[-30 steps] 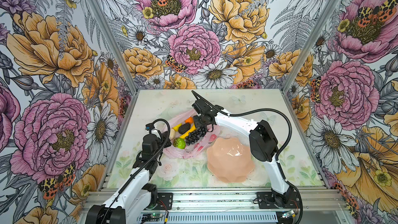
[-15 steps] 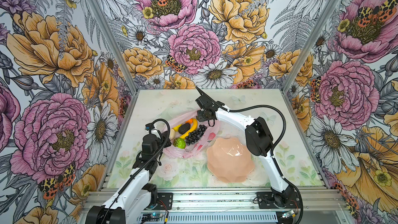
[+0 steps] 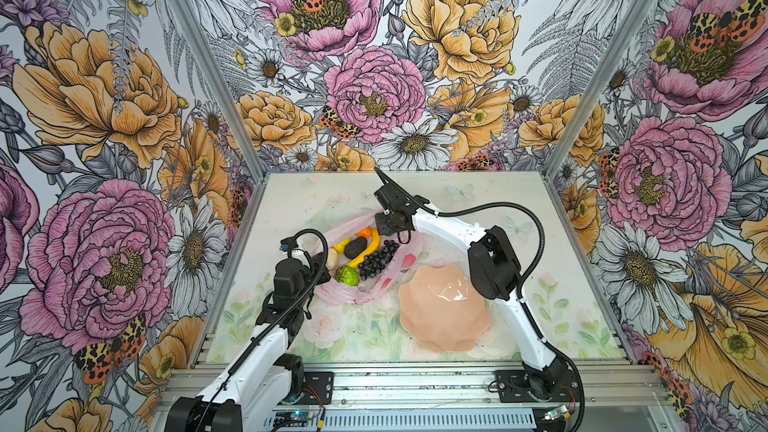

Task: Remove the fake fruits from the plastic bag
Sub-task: 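Lower the right gripper into the bag and grasp the dark green fruit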

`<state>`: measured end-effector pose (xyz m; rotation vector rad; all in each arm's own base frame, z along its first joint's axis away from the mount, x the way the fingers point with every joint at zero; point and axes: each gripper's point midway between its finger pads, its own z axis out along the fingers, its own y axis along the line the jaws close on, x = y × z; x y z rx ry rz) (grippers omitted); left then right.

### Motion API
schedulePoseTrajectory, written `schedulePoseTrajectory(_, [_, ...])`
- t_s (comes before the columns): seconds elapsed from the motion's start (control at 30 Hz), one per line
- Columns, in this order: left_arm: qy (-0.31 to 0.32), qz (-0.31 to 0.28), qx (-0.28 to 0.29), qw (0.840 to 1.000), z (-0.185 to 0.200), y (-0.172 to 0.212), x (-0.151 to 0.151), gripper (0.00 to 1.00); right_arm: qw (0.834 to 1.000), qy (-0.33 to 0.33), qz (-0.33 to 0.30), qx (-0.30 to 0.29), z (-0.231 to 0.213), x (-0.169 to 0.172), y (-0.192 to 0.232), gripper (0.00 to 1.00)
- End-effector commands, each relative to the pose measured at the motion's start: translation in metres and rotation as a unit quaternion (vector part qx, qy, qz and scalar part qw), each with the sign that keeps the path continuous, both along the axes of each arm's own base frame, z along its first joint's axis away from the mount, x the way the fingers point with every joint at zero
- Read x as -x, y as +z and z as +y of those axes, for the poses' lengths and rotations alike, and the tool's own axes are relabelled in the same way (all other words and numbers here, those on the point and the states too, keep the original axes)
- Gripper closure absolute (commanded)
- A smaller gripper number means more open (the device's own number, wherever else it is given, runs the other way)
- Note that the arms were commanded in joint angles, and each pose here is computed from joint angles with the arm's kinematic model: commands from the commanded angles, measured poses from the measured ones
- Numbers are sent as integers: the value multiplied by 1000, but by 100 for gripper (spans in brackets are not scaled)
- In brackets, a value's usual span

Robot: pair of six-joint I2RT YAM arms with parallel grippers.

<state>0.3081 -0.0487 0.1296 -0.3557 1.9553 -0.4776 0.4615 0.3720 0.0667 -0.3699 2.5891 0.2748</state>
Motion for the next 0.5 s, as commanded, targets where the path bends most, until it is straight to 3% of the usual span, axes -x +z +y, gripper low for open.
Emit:
schedulePoseTrajectory(0.0, [6,-14,-8,1000,4,3,-1,100,1000,4,-4,-5,10,-5,-5,37])
schedulePoseTrajectory(0.23, [6,-13,-9,1000,5,3,0,100,1000,-2,-6,-3,13,-15,-18,34])
schedulePoseTrajectory(0.47, [6,-13,-9,1000,5,3,0,100,1000,0,-5,-7,14,-17,-17,44])
